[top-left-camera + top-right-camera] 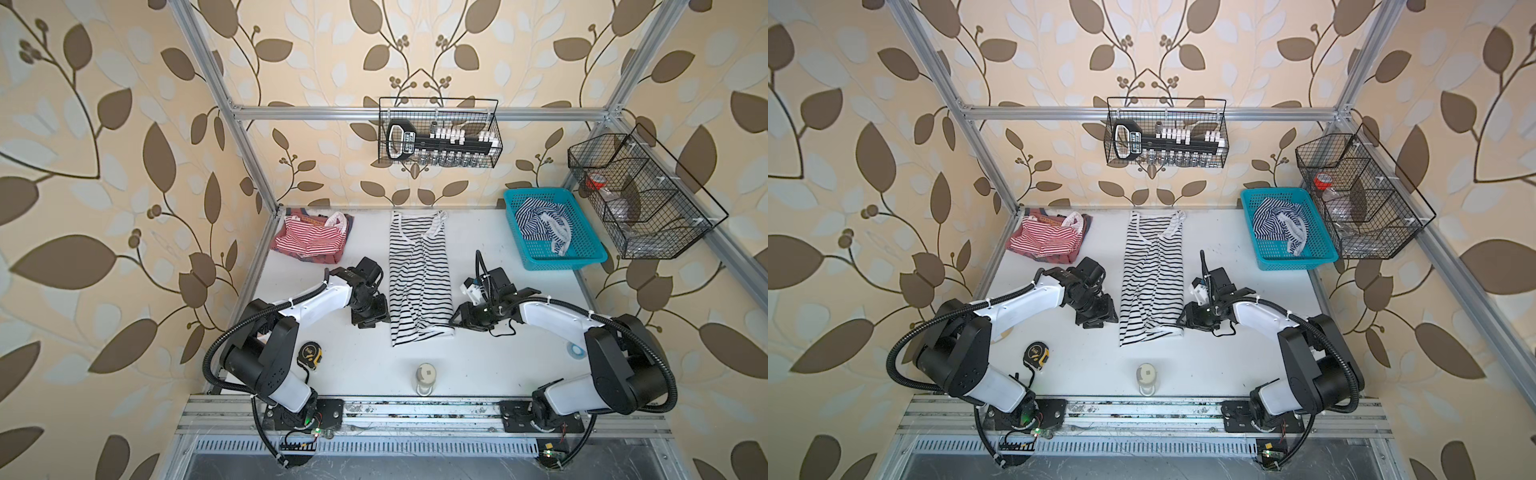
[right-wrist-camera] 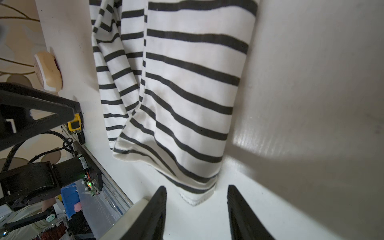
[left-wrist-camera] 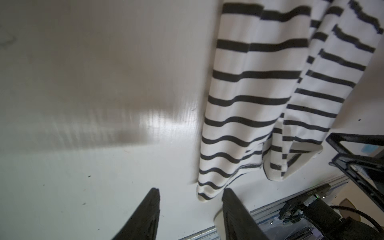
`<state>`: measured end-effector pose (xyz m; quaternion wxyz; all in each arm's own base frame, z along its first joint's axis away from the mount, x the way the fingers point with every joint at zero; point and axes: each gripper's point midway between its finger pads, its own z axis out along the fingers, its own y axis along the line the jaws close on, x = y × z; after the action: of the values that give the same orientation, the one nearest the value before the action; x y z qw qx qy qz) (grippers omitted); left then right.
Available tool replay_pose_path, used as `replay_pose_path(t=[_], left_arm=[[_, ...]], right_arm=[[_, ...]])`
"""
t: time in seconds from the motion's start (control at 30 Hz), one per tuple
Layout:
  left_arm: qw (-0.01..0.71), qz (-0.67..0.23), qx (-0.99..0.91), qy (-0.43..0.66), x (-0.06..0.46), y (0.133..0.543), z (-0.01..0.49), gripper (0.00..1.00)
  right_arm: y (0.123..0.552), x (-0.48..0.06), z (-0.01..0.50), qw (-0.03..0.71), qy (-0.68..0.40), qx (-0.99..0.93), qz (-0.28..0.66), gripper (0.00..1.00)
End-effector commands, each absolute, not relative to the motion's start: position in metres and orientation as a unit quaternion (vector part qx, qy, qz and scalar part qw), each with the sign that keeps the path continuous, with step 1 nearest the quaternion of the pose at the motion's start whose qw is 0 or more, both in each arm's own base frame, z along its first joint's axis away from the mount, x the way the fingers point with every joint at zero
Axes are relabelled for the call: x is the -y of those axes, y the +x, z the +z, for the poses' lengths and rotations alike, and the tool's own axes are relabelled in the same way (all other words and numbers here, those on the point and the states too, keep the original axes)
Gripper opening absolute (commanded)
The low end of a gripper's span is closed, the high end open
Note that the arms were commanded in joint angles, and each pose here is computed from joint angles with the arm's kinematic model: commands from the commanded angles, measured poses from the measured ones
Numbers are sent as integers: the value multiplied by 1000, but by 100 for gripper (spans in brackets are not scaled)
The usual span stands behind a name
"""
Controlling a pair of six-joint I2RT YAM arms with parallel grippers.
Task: Fold and stack tank tops
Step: Fold the tank top at the top-center of the table.
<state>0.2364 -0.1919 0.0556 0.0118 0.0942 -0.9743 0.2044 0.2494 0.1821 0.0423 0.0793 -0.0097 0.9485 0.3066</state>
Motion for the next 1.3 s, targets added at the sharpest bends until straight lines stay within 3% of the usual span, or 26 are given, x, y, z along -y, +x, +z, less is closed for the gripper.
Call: replay_pose_path(t=[0.0,0.47,0.87,1.13,1.27], left_arm=[[10,230,967,107,200,233,58,51],[43,259,959,108,225,215,40,51],[66,259,956,118,227,201,22,51],[71,275,950,128,233,202,17,20],[70,277,950,126,233,201,21,0]], right_arm=[[247,-187,34,70,-3,-945,318,45],[229,-192,19,48,3,-947,317,44],[225,-190,7,40,15,-950,309,35],[227,-192,6,43,15,-949,311,17],[225,-194,11,47,12,-947,316,3]])
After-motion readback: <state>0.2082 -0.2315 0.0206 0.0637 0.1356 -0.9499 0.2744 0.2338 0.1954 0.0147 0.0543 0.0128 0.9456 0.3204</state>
